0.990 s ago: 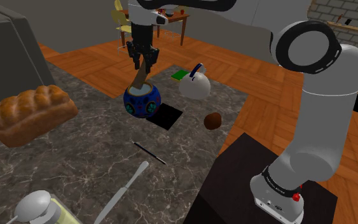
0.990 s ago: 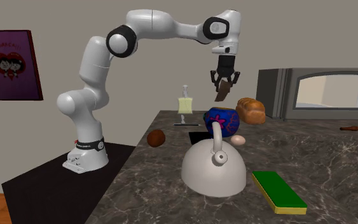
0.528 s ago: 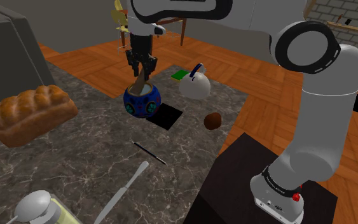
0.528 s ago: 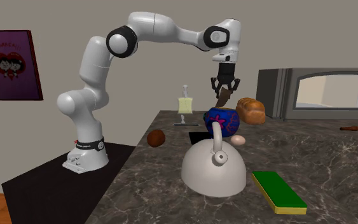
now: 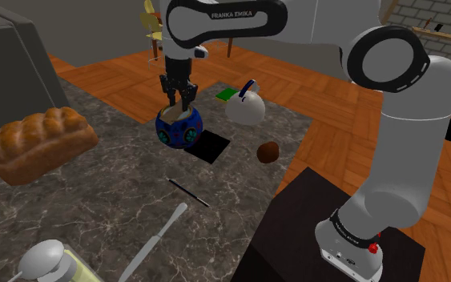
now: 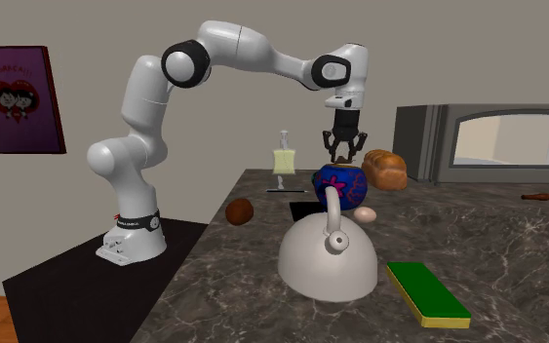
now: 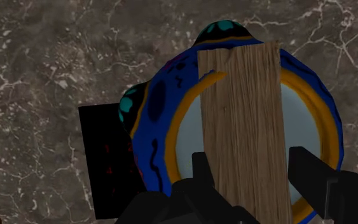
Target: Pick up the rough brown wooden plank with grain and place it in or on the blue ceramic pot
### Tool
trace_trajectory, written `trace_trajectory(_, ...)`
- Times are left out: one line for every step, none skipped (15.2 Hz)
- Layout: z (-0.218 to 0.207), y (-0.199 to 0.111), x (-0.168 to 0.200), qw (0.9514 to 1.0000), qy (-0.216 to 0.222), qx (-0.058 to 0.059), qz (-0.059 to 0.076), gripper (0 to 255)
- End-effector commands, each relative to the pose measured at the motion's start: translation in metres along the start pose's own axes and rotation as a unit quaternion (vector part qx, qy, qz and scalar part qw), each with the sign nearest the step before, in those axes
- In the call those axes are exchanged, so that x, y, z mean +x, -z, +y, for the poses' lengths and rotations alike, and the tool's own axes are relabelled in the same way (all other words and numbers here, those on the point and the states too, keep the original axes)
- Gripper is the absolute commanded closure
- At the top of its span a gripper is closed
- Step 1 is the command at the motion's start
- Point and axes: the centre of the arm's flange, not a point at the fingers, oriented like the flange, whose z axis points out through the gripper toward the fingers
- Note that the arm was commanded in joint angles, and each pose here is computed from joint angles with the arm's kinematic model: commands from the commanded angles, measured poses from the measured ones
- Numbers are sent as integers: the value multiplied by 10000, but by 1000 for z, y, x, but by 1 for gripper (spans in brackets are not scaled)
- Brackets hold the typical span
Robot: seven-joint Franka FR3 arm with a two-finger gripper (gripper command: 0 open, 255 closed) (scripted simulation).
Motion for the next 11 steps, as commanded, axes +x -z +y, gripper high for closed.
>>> trace_trajectory(-1,-2,0,10000,1,3,0,255)
trace_trajectory(-1,-2,0,10000,1,3,0,255)
trace_trajectory(-1,-2,0,10000,1,3,0,255)
trace_trajectory(-1,-2,0,10000,1,3,0,255)
trace_trajectory(-1,-2,0,10000,1,3,0,255)
trace_trajectory(-1,-2,0,10000,1,3,0,255)
trace_trajectory(-1,-2,0,10000,1,3,0,0)
trace_trajectory(-1,-2,0,10000,1,3,0,0)
trace_trajectory(-1,-2,0,10000,1,3,0,0)
trace_trajectory(-1,-2,0,10000,1,3,0,0)
trace_trajectory(-1,-2,0,10000,1,3,0,0)
